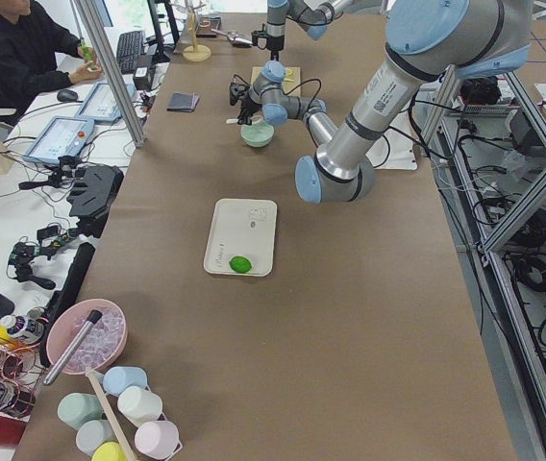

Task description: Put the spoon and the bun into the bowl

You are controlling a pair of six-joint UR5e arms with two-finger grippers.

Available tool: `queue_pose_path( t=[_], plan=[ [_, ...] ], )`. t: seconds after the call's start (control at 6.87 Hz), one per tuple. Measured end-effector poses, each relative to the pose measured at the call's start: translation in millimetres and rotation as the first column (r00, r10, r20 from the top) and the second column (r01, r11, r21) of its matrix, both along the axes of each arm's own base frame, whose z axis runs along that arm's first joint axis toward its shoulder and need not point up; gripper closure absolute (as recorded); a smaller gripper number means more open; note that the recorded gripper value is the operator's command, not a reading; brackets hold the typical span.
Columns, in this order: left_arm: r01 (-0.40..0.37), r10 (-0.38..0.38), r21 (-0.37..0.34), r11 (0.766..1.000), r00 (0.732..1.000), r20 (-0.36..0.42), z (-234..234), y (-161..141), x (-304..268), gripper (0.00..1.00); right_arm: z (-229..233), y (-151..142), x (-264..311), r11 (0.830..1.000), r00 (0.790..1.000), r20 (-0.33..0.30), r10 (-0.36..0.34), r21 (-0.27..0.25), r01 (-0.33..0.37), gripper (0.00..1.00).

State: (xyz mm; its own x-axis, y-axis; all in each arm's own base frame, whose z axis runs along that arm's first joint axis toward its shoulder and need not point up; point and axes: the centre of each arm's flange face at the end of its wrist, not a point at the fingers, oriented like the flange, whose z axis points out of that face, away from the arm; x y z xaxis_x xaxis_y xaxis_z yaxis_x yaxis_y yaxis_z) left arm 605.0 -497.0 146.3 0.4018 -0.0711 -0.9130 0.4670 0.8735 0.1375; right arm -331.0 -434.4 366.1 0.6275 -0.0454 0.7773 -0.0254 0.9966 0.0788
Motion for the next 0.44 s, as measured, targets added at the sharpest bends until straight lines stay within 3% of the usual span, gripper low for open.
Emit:
queue_pose_path(
  t=[0.44],
  plan=[
    [-0.018,0.018,0.021,1.000,1.000,0.006,12,9,-13,0.02,-4,-5,5,1.000,1.000,0.006,0.018,-0.001,-0.018,1.00]
  ],
)
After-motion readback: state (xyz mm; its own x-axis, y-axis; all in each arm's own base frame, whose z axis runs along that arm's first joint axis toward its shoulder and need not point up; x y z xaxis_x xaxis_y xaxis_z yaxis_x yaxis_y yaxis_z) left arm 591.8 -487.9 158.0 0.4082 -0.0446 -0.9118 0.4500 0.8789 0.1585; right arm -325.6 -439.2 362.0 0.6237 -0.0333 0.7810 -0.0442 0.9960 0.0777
